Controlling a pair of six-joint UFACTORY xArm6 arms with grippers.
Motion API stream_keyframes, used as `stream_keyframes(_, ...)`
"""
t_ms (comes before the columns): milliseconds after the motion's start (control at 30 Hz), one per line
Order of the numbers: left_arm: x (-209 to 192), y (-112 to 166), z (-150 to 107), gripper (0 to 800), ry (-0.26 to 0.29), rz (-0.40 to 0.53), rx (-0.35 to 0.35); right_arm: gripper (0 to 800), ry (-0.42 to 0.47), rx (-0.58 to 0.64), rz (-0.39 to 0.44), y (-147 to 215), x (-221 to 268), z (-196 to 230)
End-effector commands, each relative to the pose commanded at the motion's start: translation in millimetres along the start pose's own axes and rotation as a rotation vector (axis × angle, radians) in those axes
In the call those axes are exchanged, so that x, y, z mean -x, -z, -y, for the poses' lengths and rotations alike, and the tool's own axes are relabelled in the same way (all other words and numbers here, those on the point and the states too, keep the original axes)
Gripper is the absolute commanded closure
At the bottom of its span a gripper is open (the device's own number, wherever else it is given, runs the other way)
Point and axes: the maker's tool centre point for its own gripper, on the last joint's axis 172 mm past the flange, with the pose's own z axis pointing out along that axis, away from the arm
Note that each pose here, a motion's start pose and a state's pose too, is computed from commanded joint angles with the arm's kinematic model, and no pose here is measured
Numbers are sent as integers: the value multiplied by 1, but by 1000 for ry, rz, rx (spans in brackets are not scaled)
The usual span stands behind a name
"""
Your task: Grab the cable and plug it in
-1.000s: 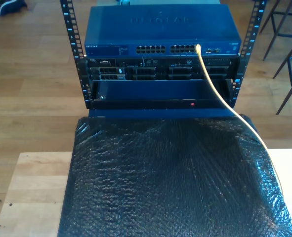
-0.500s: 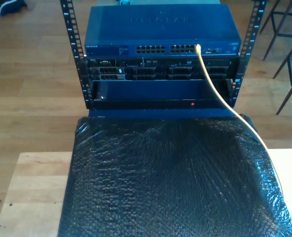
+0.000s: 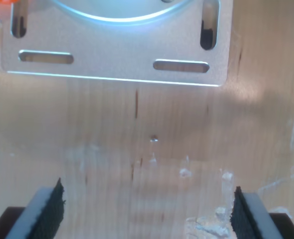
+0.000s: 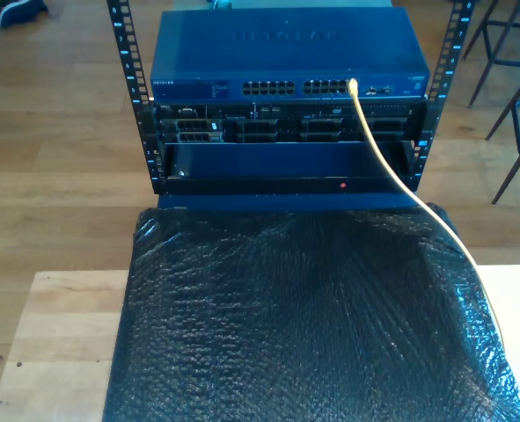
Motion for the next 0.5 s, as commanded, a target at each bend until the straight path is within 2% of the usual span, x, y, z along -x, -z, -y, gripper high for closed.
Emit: stream_keyframes(500, 0, 0, 0, 1, 0, 0, 0, 1, 4, -2, 19, -1, 4, 0)
